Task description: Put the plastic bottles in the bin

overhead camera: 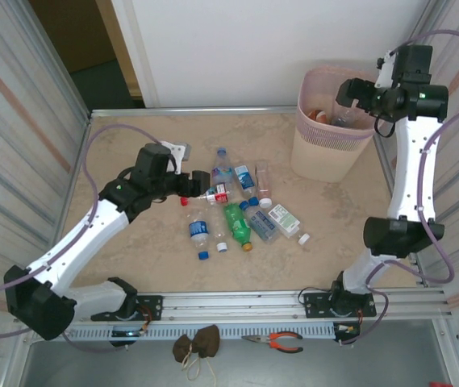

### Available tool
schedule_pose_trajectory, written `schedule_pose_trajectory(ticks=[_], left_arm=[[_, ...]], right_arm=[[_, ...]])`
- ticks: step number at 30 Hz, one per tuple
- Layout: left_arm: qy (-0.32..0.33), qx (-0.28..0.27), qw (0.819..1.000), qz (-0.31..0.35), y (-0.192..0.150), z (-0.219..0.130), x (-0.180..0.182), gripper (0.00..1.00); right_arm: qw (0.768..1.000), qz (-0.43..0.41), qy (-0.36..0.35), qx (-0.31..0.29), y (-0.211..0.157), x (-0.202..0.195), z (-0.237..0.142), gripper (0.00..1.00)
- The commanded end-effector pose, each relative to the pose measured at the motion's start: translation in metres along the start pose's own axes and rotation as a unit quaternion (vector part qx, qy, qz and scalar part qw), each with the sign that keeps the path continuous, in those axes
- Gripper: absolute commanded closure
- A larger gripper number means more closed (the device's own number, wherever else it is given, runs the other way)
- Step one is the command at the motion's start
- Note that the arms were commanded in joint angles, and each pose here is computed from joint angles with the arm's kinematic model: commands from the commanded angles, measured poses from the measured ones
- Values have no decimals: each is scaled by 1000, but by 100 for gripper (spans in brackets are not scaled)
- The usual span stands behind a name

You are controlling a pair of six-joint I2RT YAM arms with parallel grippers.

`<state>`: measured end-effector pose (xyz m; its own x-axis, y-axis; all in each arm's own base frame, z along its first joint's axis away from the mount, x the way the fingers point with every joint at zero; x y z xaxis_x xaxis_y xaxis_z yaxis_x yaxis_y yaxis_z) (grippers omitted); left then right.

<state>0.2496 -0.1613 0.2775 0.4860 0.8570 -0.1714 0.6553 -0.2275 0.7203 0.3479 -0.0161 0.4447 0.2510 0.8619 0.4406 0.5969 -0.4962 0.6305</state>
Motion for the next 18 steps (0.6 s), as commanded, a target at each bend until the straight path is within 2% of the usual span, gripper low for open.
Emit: schedule_pose_trajectory(ticks=[1, 11, 18], left_arm=[[34, 50, 996, -63, -19, 3, 6, 21], [42, 160, 978, -125, -102, 20, -13, 24], [53, 194, 966, -162, -152, 24, -30, 30]], right_arm=[[999, -8, 20, -32, -6, 9, -21, 3], [997, -10, 77, -19, -38, 17, -36, 4], [994, -9, 110, 7, -59, 16, -35, 4]])
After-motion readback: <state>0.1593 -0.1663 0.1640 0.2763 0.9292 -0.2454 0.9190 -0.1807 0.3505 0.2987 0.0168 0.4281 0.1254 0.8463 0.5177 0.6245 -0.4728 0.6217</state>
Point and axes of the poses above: each hand's point on the last joint's axis, 136 mm out from that joint toward the fingers, its own z axis out along the fingers, its own x axis along the line the jaws close on, y = z × x, the point moved 8 cm from there along -z, back along the fingers, and after that the axes turned 15 degrees about z, right-handed, at the moved point
